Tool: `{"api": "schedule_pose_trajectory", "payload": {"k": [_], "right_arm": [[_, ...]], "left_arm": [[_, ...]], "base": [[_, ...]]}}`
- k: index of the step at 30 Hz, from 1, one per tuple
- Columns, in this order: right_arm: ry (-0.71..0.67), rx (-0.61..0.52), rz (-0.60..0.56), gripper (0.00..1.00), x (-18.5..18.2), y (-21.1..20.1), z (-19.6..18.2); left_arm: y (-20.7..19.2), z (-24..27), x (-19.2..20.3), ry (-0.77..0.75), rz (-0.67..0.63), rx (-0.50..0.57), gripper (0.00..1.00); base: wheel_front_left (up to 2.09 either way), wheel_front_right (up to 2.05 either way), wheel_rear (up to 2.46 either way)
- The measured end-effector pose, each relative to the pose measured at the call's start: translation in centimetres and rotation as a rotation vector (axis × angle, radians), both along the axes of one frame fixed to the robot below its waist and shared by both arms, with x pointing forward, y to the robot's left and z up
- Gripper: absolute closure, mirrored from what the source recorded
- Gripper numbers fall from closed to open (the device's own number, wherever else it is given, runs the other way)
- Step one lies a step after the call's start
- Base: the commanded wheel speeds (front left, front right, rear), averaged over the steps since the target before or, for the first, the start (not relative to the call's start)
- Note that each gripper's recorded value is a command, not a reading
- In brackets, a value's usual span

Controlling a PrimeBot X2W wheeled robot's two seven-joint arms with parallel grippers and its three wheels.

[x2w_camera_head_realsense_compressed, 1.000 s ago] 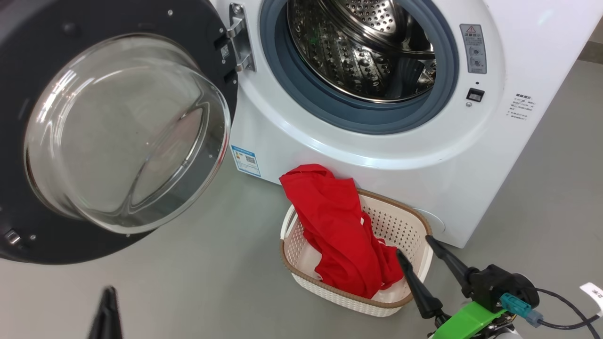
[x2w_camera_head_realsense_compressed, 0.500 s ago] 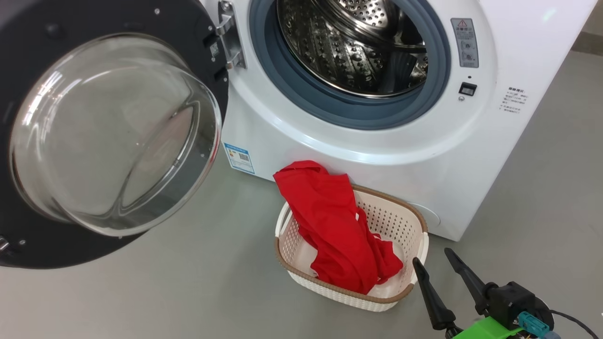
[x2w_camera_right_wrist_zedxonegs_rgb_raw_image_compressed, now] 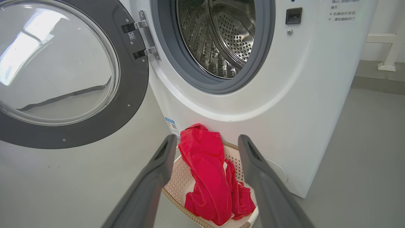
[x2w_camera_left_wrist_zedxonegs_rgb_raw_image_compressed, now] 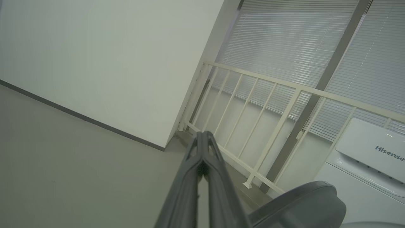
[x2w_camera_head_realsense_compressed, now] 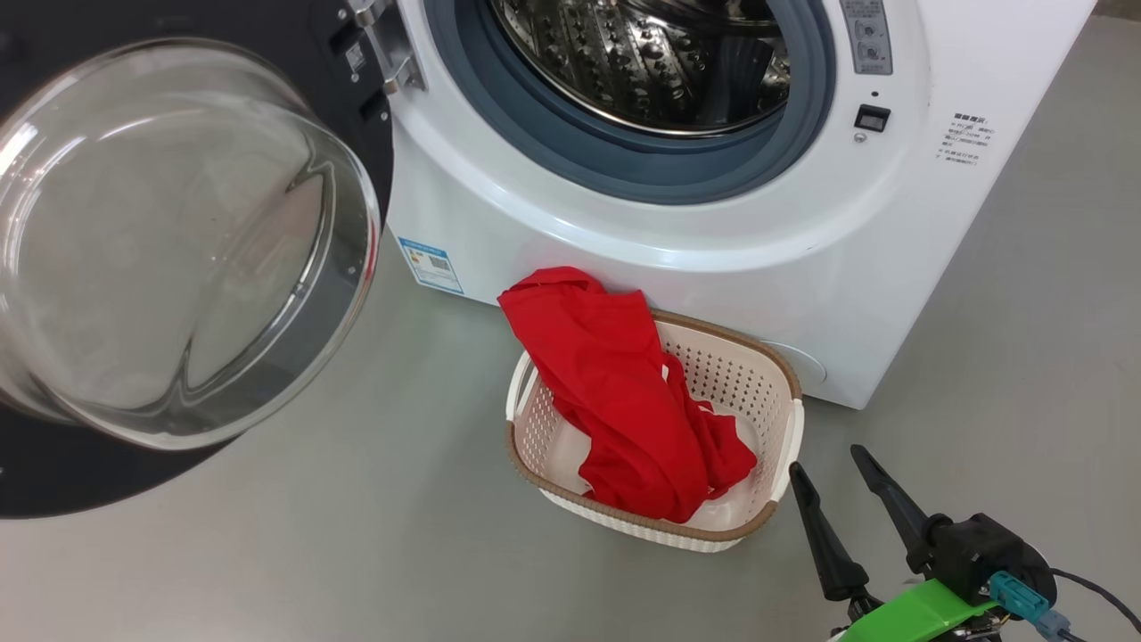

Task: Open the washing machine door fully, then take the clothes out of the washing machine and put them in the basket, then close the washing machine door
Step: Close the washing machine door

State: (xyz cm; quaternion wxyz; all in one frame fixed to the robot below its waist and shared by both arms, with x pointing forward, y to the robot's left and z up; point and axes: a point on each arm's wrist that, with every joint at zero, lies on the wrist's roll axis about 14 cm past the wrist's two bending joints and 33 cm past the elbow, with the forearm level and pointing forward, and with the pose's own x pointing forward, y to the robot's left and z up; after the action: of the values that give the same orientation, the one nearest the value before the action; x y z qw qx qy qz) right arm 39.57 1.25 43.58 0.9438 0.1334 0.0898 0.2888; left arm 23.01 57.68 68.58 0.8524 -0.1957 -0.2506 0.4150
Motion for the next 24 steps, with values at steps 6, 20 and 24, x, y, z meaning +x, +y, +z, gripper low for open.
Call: {"api": "schedule_pose_trajectory", "payload": {"k": [6,20,24], "right_arm": [[0.005,0.003,0.009,0.00,-0.2,0.3,-0.1],[0.010,0.006,0.009,0.00,-0.1,0.4,-0.3],[0.006,0.006,0.005,0.00,-0.1,0.3,-0.1]], "left_arm": [[0.6,-5.6,1.0,0.117,-0.112,-0.294,1.00],[-2.7,-10.2,4.1,0.277,-0.353,-0.547,1.00],[-3.2,-10.0,4.3,0.296,-0.387,-0.540,1.00]], "base": [[0.00,0.00,0.00],[0.00,0.00,0.00],[0.00,0.00,0.00]]}}
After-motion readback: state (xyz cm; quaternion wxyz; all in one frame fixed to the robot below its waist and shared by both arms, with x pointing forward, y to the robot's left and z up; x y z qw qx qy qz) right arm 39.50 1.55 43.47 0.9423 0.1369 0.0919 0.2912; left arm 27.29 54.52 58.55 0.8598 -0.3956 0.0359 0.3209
